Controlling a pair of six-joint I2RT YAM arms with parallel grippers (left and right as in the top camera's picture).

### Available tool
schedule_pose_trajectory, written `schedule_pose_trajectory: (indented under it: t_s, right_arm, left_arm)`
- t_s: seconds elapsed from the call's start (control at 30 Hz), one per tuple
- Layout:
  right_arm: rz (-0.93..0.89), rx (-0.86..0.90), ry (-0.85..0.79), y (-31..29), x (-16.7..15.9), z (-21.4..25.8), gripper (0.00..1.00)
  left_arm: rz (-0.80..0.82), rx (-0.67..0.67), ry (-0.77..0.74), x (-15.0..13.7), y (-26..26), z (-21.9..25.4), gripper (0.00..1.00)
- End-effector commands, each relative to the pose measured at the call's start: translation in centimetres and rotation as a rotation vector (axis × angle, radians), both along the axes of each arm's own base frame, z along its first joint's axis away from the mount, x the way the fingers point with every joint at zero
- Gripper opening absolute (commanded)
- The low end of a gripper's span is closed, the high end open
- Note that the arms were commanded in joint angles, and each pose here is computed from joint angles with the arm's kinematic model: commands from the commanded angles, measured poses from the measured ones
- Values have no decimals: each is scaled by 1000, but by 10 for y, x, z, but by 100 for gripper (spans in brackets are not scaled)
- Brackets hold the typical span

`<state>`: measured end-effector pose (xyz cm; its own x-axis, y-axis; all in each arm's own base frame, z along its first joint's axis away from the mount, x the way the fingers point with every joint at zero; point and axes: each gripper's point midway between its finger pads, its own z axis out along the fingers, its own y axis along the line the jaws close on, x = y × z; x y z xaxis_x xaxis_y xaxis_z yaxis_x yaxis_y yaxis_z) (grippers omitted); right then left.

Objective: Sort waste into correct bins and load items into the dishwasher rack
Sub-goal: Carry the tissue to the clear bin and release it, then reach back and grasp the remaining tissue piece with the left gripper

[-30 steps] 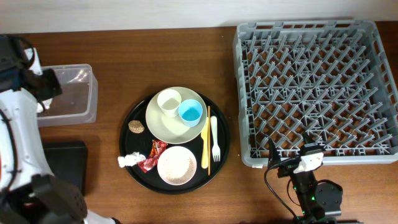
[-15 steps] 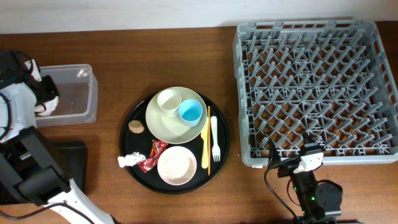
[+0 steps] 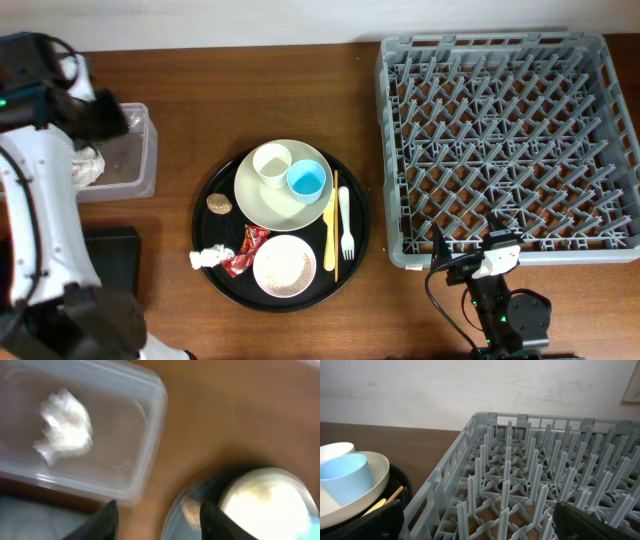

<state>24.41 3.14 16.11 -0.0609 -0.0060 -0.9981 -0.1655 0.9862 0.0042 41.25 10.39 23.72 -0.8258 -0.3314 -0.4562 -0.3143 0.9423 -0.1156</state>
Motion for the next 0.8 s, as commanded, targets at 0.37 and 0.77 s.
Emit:
schedule_pose_trajectory:
  t_s: [0.37,0.77]
  right_arm:
    - [-9,-1,7,-2,0,-3,98]
    - [-9,-1,7,-2,0,-3,98]
  left_arm:
    - [-323,-108,663,-139,-150,-108,68]
    - [-171,0,705,-161,-126,-183,64]
